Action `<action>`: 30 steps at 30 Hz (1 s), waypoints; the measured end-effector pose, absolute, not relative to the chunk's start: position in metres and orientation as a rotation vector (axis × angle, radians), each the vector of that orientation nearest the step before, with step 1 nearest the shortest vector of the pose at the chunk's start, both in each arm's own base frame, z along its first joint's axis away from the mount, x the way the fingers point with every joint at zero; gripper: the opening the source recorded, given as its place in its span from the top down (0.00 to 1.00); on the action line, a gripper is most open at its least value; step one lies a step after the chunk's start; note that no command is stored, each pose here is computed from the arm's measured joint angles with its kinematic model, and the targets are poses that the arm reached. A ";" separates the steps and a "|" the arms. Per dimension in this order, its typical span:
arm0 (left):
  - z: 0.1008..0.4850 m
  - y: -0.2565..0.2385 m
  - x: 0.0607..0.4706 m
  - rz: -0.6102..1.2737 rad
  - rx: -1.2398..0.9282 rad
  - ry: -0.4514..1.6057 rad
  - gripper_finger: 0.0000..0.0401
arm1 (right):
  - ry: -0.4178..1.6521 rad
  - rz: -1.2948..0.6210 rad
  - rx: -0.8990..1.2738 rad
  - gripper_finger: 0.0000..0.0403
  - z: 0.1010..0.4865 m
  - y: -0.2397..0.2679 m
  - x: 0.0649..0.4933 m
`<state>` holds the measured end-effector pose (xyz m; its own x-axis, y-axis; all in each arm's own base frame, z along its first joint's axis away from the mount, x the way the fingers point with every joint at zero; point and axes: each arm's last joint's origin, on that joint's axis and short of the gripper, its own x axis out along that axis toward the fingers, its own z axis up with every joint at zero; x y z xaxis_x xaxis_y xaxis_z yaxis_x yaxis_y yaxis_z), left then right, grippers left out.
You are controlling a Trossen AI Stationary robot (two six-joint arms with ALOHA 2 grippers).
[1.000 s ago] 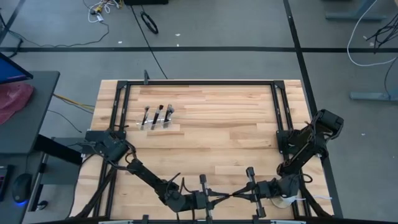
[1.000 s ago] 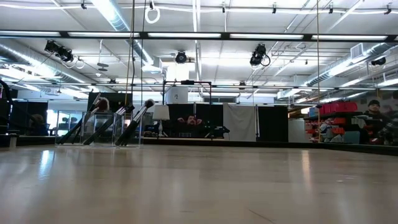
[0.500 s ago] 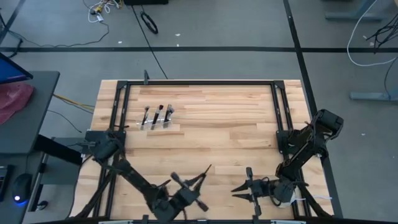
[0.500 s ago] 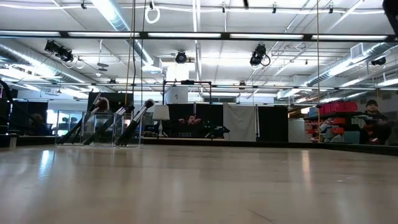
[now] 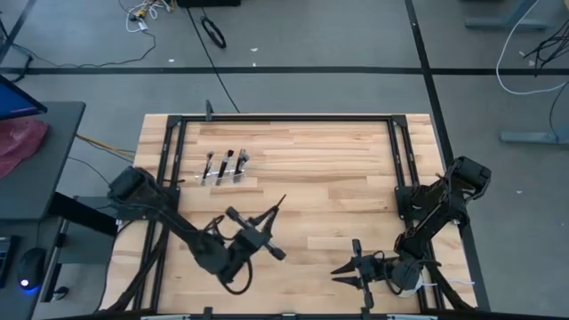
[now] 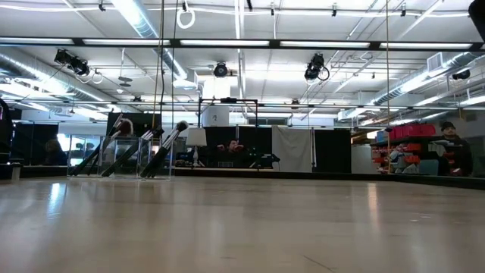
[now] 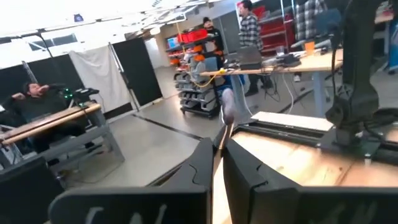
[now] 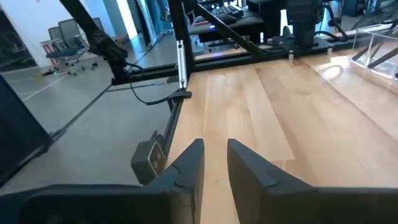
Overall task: Put items in baskets/containers
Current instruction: Put the eyeshadow brush into the transparent organizer
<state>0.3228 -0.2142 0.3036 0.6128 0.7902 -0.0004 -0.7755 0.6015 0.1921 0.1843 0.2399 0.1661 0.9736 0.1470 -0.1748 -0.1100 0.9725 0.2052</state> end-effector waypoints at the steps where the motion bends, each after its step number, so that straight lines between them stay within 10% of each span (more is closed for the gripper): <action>1: 0.297 -0.211 0.323 0.907 0.185 0.088 0.96 | 0.191 0.130 0.198 0.82 0.166 0.240 0.184; 8: 0.230 -0.204 0.320 0.533 0.184 0.092 0.96 | 0.190 0.128 0.145 0.82 0.166 0.239 0.185; 30: 0.246 -0.007 0.241 1.092 -0.134 0.859 0.94 | 0.244 -0.178 -0.239 0.82 0.160 0.164 0.252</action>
<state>0.2408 -0.0074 0.2457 0.1817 0.7214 -0.6682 -0.8189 0.4872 0.3034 0.2519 0.1641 0.1604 0.9550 -0.2024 -0.2170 0.1447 0.9561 -0.2549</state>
